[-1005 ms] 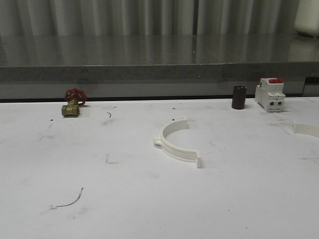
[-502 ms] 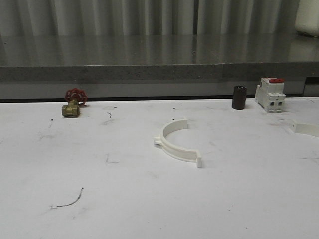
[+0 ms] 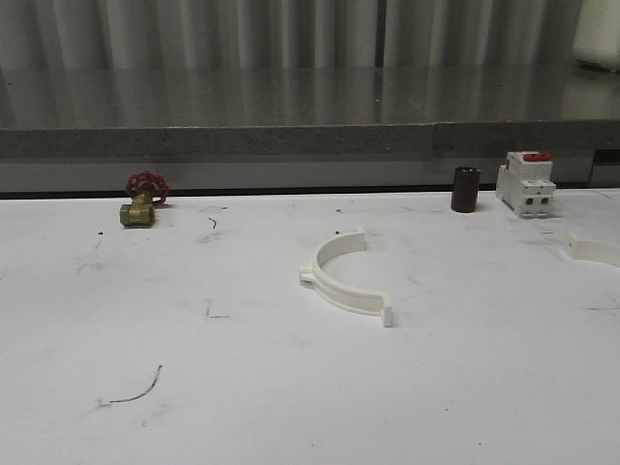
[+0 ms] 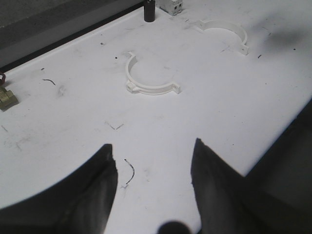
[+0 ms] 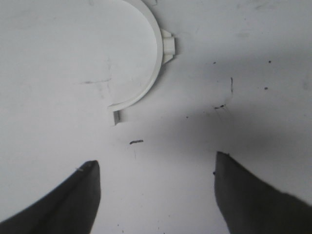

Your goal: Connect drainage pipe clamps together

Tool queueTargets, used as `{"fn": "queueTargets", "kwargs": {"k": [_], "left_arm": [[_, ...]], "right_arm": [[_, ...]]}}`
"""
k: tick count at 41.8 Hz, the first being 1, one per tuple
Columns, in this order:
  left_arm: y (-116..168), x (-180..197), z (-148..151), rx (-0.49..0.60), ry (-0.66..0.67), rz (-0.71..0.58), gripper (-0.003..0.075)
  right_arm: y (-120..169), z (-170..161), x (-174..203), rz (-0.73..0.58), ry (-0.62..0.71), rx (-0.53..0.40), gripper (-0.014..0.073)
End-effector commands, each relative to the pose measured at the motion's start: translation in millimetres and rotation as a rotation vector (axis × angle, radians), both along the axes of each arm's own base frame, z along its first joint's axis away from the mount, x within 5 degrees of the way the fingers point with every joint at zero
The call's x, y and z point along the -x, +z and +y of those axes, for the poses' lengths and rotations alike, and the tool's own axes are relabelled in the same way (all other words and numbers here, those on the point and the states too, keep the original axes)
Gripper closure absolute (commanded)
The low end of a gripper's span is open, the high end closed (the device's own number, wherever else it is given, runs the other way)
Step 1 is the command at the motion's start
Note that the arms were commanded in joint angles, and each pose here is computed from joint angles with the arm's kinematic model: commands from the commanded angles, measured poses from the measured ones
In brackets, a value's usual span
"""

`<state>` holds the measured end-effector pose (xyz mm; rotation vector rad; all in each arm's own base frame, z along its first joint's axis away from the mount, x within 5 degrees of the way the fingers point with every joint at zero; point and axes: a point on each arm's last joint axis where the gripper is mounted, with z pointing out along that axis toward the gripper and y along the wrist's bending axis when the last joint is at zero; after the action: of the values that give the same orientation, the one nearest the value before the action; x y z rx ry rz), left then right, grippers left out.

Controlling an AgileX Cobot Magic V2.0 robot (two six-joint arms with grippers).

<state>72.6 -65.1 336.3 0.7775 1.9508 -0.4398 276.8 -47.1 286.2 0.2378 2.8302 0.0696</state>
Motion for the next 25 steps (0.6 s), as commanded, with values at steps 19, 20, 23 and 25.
{"fn": "queueTargets", "kwargs": {"k": [19, 20, 23, 25], "left_arm": [[14.2, -0.9, -2.1, 0.073, -0.004, -0.065, 0.0374], [14.2, -0.9, -2.1, 0.073, -0.004, -0.065, 0.0374], [14.2, -0.9, -2.1, 0.073, -0.004, -0.065, 0.0374], [14.2, -0.9, -2.1, 0.073, -0.004, -0.065, 0.0374]], "right_arm": [[-59.6, -17.2, -66.1, -0.096, 0.065, 0.068, 0.007], [-61.8, -17.7, -67.7, -0.1, 0.064, 0.07, 0.007], [-69.3, -18.7, -72.1, -0.101, 0.062, 0.071, 0.007], [-74.0, -19.4, -74.8, -0.103, 0.061, 0.072, 0.0072]]}}
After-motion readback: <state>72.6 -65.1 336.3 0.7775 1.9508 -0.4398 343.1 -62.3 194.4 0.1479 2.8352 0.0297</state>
